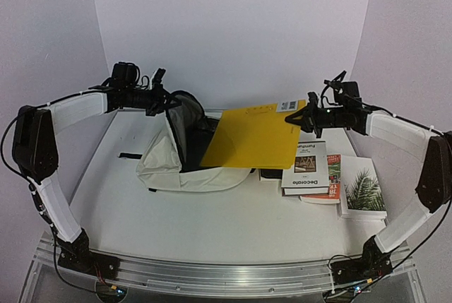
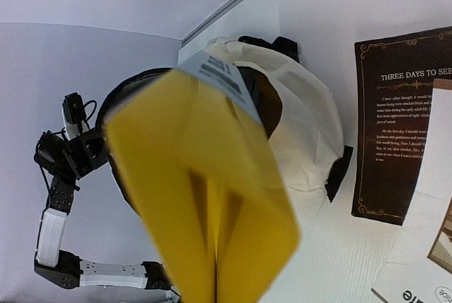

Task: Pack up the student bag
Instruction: Place the stationery in the student bag.

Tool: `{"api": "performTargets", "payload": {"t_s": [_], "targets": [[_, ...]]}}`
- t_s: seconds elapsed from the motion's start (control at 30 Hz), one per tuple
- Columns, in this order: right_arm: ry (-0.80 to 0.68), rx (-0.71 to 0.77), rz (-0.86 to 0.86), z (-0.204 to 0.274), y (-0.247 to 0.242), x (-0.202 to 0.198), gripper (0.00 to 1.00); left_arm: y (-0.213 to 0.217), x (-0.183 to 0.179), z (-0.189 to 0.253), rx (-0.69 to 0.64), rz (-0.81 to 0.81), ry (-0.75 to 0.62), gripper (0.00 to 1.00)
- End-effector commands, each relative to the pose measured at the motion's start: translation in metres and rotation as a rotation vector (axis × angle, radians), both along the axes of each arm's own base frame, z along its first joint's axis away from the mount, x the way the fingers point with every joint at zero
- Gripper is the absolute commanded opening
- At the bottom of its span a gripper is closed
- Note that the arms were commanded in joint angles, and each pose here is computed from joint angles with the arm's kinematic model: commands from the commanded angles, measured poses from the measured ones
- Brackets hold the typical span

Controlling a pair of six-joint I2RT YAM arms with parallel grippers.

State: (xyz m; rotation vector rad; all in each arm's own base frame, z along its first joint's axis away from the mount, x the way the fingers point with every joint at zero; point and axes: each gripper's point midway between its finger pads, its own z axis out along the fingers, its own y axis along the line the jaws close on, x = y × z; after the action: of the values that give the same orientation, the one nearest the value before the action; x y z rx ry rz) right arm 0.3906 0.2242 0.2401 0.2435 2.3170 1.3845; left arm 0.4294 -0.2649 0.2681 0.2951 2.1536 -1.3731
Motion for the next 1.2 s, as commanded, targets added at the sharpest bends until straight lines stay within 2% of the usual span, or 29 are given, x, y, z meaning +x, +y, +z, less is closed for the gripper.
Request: {"api": "performTargets", "payload": {"t_s": [0.0, 0.3, 0.63, 0.83, 1.03, 1.17], "targets": [[-0.060, 0.095, 0.047, 0.026, 0.023, -0.006, 0.00, -0.009, -0.009, 0.078, -0.087, -0.093, -0.248, 0.00], [-0.024, 0.085, 0.144, 0.011, 0.065, -0.015, 0.00, -0.014, -0.012, 0.083, -0.100, -0.126, -0.269, 0.00], [-0.009, 0.067, 0.025, -0.011, 0.063, 0.010, 0.00, -0.021, -0.030, 0.090, -0.113, -0.199, -0.299, 0.00], [-0.030, 0.194, -0.037, -0.001, 0.068, 0.024, 0.00, -0.027, -0.040, 0.094, -0.115, -0.240, -0.314, 0.00], [-0.052, 0.227, -0.060, 0.007, 0.078, 0.032, 0.00, -0.031, -0.042, 0.098, -0.119, -0.252, -0.325, 0.00], [-0.034, 0.210, -0.058, -0.006, 0.093, 0.034, 0.00, -0.035, -0.042, 0.100, -0.124, -0.260, -0.333, 0.00]]}}
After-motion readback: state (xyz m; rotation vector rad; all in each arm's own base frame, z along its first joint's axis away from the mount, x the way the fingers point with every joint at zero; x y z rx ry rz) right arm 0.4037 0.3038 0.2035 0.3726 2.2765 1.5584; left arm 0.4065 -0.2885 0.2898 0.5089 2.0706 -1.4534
